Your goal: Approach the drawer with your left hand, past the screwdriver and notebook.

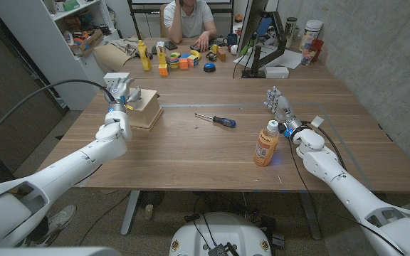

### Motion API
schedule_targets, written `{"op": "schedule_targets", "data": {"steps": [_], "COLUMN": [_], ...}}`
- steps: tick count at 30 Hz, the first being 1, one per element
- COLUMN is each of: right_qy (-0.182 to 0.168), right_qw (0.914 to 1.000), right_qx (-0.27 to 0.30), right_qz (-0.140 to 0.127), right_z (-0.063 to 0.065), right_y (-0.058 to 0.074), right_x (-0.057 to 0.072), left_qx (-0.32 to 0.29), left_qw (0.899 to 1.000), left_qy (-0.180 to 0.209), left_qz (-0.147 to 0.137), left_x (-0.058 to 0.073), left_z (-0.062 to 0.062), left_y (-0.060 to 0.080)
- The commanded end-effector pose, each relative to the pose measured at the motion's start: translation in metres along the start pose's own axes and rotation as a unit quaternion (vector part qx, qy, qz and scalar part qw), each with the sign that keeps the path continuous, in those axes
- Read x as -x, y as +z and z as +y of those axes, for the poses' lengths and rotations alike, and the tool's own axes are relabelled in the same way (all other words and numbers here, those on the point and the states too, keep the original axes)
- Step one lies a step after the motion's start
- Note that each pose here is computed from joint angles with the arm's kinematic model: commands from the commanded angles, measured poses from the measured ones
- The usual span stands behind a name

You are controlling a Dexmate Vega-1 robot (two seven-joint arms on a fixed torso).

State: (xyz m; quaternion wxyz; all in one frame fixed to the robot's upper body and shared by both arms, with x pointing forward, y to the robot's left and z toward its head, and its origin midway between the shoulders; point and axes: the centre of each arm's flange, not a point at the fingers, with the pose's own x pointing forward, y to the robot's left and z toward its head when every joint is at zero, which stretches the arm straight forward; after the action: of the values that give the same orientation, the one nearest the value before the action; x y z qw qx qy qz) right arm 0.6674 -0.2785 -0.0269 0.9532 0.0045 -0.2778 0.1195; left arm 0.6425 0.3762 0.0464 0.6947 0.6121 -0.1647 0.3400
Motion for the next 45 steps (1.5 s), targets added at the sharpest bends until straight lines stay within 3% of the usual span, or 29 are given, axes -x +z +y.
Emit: {"op": "schedule_targets", "data": {"steps": [1, 14, 45], "right_qy": [0.003, 0.002, 0.003], "right_qw": [1.0000, 1.0000, 1.0000], "right_qx": [-0.003, -0.003, -0.006], "right_qz": [0.006, 0.005, 0.007], "right_z": [-0.004, -0.009, -0.012], "right_y": [-0.002, -0.003, -0.005], "right_x": [-0.003, -0.003, -0.006], "left_qx": [0.019, 0.022, 0.022], "left_qw": [0.999, 0.999, 0.999], "left_qy": [0.000, -0.011, -0.032], "left_qz": [-0.027, -0.029, -0.025], "left_x": [-0.010, -0.008, -0.011], "left_z": [-0.006, -0.010, -0.018], "left_y": [0.016, 0.025, 0.027]}}
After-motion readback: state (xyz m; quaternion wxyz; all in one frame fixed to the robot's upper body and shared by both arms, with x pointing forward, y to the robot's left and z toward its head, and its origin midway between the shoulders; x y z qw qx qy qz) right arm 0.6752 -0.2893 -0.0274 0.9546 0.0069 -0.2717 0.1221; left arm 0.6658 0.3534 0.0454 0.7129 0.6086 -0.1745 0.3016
